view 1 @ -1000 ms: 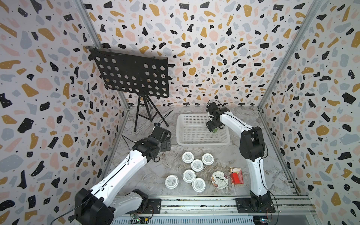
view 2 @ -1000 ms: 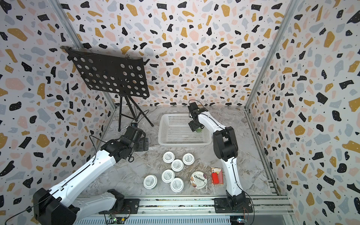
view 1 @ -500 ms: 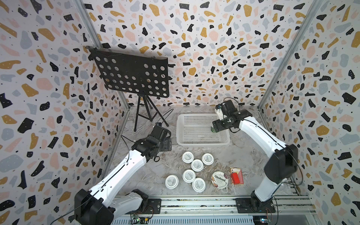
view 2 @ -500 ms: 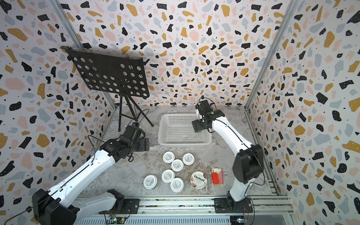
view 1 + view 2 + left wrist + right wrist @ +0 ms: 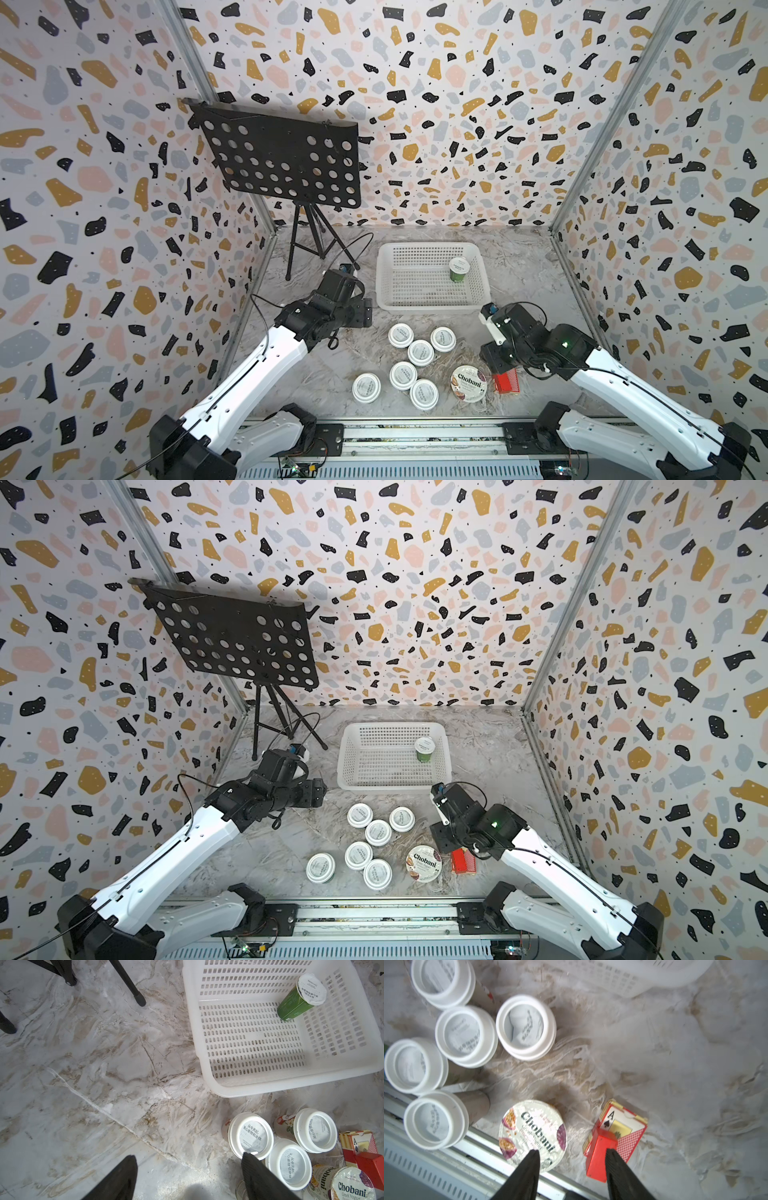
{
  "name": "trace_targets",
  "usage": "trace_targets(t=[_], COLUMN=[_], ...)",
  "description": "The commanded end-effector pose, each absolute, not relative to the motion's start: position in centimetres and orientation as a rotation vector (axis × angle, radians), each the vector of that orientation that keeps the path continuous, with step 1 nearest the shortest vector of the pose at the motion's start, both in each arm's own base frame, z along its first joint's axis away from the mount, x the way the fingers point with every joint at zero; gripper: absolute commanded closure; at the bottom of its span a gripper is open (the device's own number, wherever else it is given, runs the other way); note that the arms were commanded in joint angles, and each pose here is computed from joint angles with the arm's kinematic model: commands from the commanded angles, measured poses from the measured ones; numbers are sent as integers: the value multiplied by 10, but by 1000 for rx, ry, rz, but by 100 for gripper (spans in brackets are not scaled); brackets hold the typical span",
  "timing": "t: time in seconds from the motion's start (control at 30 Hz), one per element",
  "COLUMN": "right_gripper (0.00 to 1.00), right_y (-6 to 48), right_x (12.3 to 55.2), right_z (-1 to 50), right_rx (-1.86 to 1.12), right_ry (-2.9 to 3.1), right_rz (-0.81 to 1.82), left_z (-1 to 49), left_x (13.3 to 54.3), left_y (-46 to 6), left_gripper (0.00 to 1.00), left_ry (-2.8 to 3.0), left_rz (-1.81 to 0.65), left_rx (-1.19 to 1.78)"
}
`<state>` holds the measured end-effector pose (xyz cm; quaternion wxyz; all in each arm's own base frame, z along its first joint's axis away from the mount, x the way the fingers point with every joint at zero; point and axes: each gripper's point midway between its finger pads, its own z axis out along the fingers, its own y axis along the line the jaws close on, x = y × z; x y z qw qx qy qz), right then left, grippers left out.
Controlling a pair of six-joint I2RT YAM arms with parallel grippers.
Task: Put the yogurt in the basket
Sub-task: Pick up the yogurt from the center of the board.
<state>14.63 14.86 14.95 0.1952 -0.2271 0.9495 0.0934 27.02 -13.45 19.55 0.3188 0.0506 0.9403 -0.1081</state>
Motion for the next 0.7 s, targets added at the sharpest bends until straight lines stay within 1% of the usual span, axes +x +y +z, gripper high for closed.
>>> trace_targets(t=[0.0, 0.43, 0.5, 0.57, 0.67], right_gripper=[46, 49, 51, 54, 53], right_y=[145, 175, 178, 180, 179], right_x=[129, 77, 73, 71, 73], right_z=[150, 105, 100, 96, 91], right_rx=[-613, -812, -837, -854, -869], right_ry=[2671, 2755, 2764, 2766, 2756], right_rz=[196, 180, 168, 160, 118], left_z=[201, 200, 201, 202, 203], left_x=[271, 276, 277, 276, 276], left_y=[-141, -139, -139, -138, -137], left_gripper=[17, 16, 16, 16, 16], left_ry=[2447, 2446, 2442, 2441, 2435], left_rz=[-318, -274, -270, -269, -265], left_rx=[168, 182, 183, 183, 182])
